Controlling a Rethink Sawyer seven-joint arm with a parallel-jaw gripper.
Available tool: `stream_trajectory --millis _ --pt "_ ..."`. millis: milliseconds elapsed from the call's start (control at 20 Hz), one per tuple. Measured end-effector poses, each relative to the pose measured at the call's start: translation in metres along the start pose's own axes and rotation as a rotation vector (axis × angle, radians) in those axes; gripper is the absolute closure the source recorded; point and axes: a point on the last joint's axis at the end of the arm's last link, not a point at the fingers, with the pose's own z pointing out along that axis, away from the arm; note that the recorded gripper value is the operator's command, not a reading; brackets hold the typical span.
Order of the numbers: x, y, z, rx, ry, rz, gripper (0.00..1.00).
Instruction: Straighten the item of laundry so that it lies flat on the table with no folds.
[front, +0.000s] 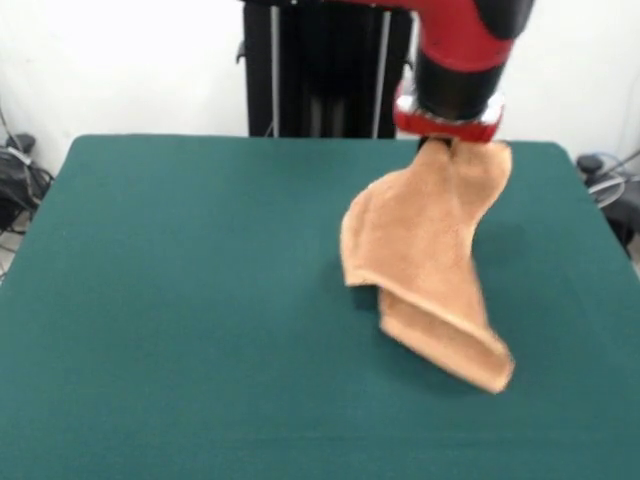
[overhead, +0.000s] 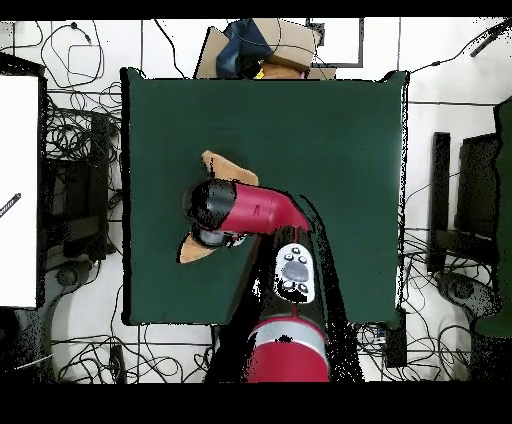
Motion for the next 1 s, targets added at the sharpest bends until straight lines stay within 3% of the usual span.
stream_trajectory --millis 250,500,750,1000 --pt "0.017 0.028 -0.027 0.005 -0.012 0.011 1.0" --pt "0.038 0.056 -0.051 -0.005 -0.039 0.076 1.0" --pt "0.054 0.064 -0.066 -0.03 -0.047 0.155 1.0" --pt "0.065 0.056 -0.069 -0.043 -0.034 0.179 1.0"
